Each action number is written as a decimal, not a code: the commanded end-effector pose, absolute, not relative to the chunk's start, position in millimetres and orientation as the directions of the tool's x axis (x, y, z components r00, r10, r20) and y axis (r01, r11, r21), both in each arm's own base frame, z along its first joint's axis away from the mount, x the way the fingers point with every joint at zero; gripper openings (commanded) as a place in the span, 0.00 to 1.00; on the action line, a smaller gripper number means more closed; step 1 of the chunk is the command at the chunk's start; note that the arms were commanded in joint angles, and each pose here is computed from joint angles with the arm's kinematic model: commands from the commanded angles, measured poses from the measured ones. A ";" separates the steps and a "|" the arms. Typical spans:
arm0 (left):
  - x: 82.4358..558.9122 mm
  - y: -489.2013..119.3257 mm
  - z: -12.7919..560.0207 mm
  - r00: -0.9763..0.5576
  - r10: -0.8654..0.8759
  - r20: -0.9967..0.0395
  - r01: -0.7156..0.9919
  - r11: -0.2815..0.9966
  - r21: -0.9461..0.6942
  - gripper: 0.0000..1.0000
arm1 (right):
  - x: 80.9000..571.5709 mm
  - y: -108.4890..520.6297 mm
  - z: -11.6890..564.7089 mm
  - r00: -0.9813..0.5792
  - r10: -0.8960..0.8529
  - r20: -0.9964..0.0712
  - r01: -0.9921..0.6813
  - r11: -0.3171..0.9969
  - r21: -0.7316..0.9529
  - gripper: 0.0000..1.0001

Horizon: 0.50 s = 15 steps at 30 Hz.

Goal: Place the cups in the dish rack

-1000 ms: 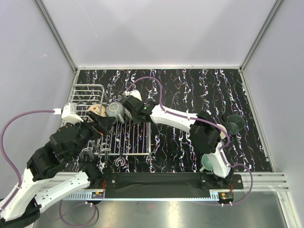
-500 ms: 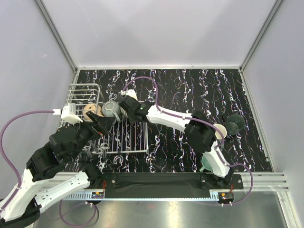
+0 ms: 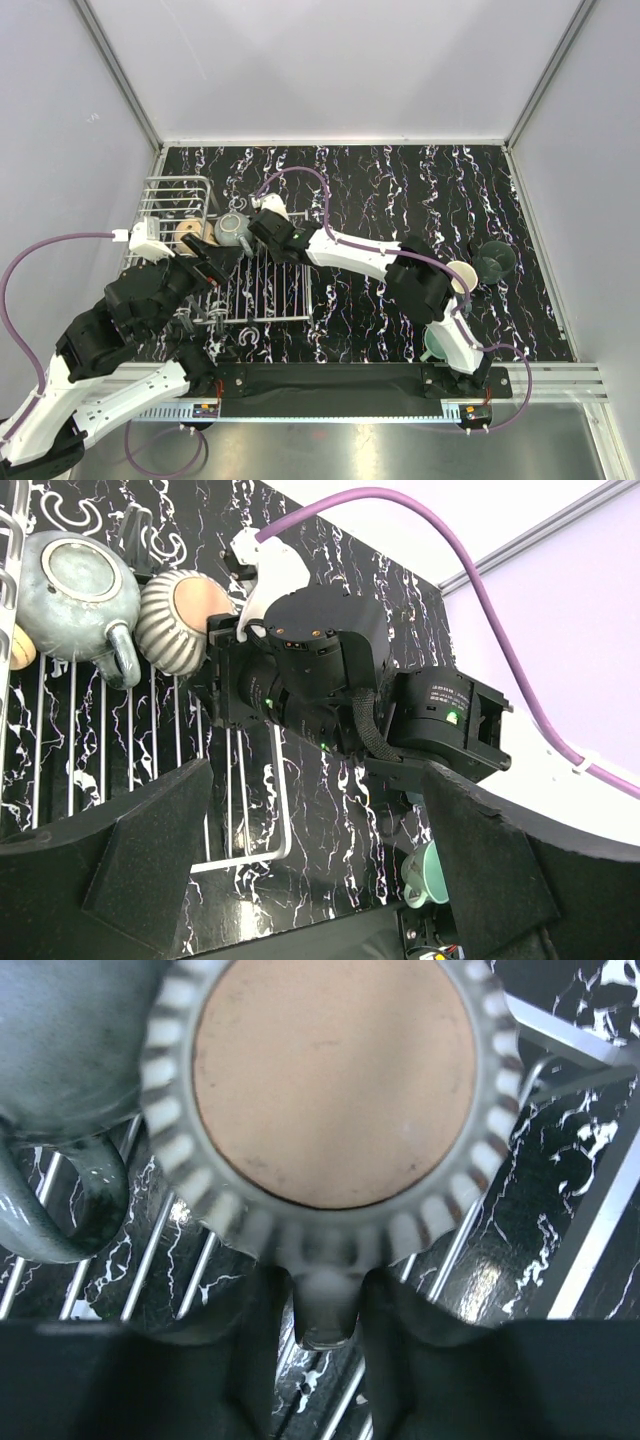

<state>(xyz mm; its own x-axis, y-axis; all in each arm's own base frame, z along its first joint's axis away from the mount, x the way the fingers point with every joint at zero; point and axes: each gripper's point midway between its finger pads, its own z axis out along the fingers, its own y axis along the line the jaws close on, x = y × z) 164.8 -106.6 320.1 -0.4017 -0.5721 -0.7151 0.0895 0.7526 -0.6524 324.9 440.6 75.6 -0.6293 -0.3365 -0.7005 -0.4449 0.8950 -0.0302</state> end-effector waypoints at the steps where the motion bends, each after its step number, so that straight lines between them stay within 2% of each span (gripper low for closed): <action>1: 166.4 -111.3 333.0 -0.391 -0.595 -0.702 0.109 0.727 -0.677 0.91 | 329.7 452.1 107.9 -0.569 -0.281 -0.773 -0.444 0.896 0.001 0.44; 4: 166.4 -112.0 335.2 -0.392 -0.595 -0.701 0.111 0.726 -0.679 0.91 | 326.6 450.5 114.2 -0.574 -0.271 -0.773 -0.444 0.896 0.016 0.66; 7: 166.2 -112.5 338.7 -0.393 -0.595 -0.701 0.115 0.725 -0.679 0.91 | 320.8 446.1 126.5 -0.579 -0.260 -0.773 -0.443 0.896 0.030 0.76; 10: 164.8 -112.7 341.3 -0.397 -0.596 -0.698 0.118 0.721 -0.683 0.91 | 313.4 441.3 149.9 -0.570 -0.237 -0.787 -0.449 0.892 0.057 0.80; 15: 163.0 -114.5 344.2 -0.407 -0.601 -0.688 0.122 0.710 -0.693 0.91 | 296.9 425.2 196.1 -0.564 -0.190 -0.804 -0.463 0.879 0.117 0.81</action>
